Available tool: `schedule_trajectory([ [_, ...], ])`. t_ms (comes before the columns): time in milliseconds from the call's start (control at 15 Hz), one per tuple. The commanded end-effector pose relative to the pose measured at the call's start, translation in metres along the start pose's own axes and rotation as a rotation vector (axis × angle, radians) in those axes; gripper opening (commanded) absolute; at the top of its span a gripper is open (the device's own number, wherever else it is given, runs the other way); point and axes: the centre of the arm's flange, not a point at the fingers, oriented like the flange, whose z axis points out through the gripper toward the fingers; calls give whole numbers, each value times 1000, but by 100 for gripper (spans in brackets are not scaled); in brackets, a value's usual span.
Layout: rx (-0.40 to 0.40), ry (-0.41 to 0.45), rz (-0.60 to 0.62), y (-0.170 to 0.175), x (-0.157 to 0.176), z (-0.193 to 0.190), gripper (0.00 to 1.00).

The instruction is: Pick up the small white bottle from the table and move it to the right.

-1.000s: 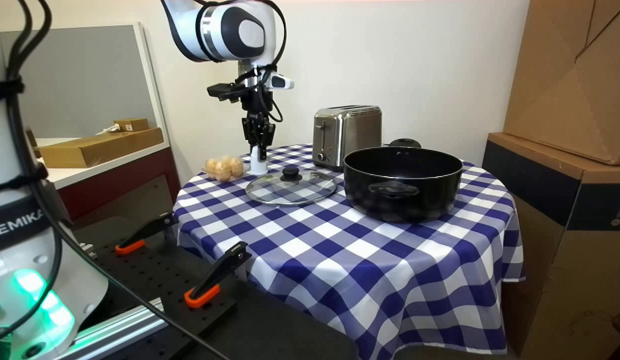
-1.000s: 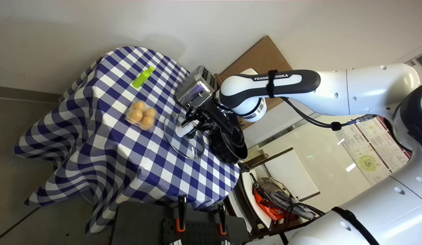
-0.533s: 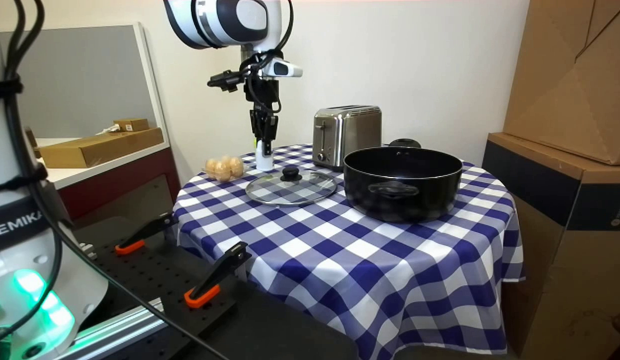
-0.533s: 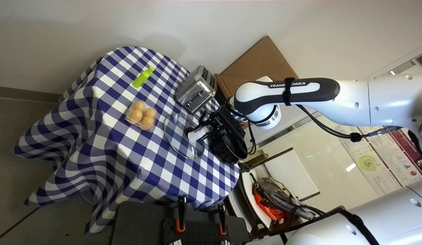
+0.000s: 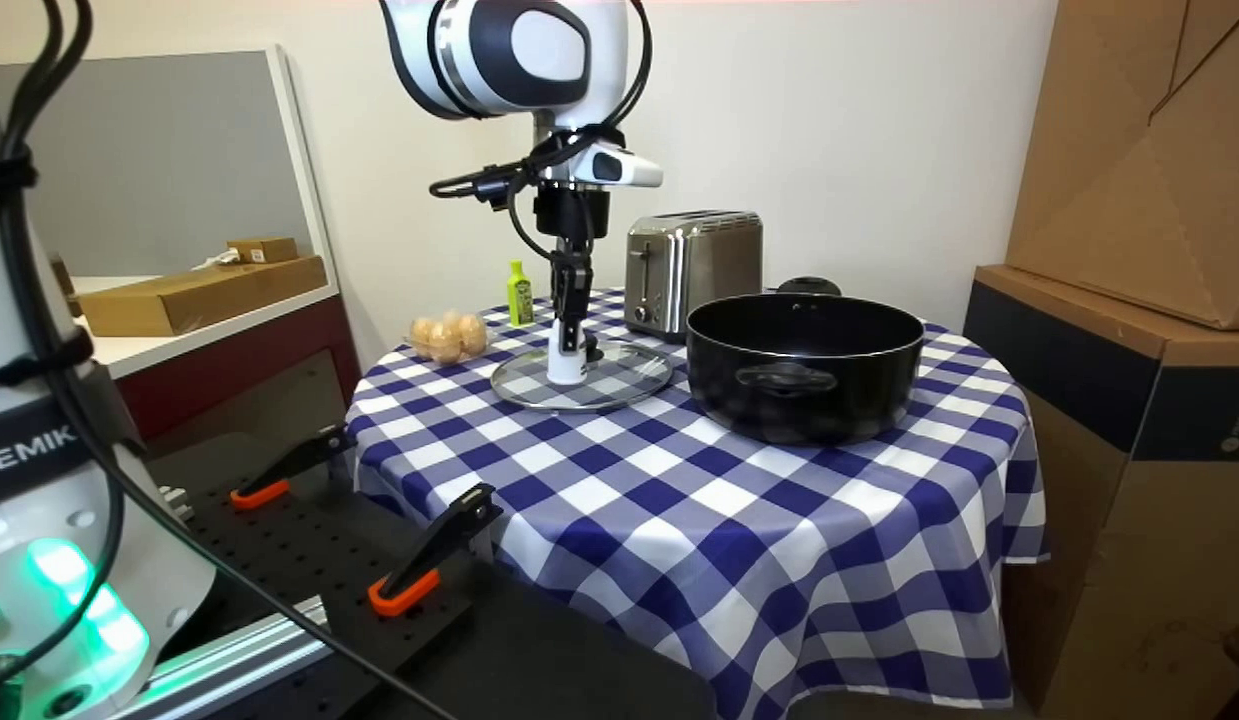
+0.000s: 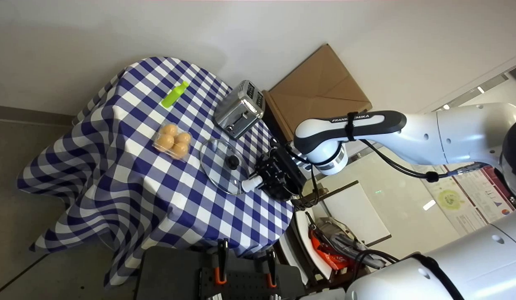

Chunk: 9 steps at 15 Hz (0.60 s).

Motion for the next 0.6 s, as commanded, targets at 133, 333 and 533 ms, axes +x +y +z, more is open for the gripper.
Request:
schedule_trajectory([
  [133, 1, -40, 148, 31, 20, 14, 16],
  [333, -25, -67, 204, 51, 27, 22, 16],
  [533, -55, -86, 251, 69, 34, 30, 16],
])
